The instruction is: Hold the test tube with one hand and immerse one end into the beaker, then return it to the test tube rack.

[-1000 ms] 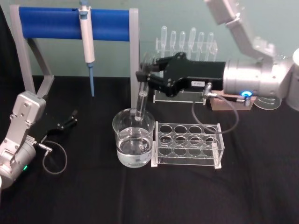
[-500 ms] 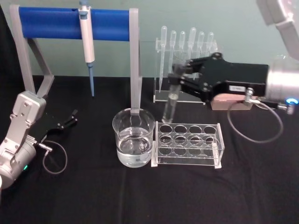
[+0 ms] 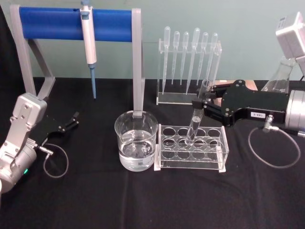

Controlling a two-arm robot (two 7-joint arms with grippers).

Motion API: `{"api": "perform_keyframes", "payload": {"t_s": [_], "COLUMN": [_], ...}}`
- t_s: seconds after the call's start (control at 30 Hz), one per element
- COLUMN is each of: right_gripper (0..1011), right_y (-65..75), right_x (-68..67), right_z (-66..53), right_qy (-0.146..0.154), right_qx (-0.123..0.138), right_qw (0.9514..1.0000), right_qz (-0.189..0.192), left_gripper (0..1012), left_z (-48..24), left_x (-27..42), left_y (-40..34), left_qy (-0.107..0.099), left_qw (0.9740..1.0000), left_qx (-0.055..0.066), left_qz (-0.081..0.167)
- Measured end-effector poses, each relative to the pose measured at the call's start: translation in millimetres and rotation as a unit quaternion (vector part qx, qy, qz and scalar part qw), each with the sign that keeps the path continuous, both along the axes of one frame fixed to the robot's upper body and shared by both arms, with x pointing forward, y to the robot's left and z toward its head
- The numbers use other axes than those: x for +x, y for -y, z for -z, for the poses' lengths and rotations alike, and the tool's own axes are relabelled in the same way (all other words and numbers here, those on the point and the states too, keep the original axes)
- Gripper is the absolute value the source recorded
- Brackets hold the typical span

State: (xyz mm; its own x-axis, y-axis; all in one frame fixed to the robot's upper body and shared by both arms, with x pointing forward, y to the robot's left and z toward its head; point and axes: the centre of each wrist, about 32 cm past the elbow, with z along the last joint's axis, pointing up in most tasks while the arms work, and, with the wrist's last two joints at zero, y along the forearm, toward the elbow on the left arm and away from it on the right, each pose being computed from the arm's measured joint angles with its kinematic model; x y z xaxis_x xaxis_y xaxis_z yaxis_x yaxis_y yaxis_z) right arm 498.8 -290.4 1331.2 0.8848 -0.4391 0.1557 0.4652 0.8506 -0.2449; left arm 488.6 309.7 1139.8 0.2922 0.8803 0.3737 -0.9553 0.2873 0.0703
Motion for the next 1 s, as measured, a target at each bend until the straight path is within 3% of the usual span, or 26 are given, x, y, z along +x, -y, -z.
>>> {"api": "perform_keyframes", "payload": {"t_s": [0.5, 1.0], "right_gripper": [224, 224], "right_y": [-5.7, -8.1], "right_x": [14.6, 18.1], "right_z": [23.4, 46.3], "right_qy": [-0.01, -0.022], "right_qx": [-0.005, -0.006], "right_qw": [0.9998, 0.9995], "right_qz": [0.016, 0.024], "left_gripper": [1000, 1000], "left_z": [0.0, 0.0], "left_x": [0.0, 0.0], "left_y": [0.0, 0.0], "left_qy": [0.0, 0.0], "left_qw": [1.0, 1.0], "left_qx": [0.0, 0.0], "left_qz": [0.0, 0.0]}}
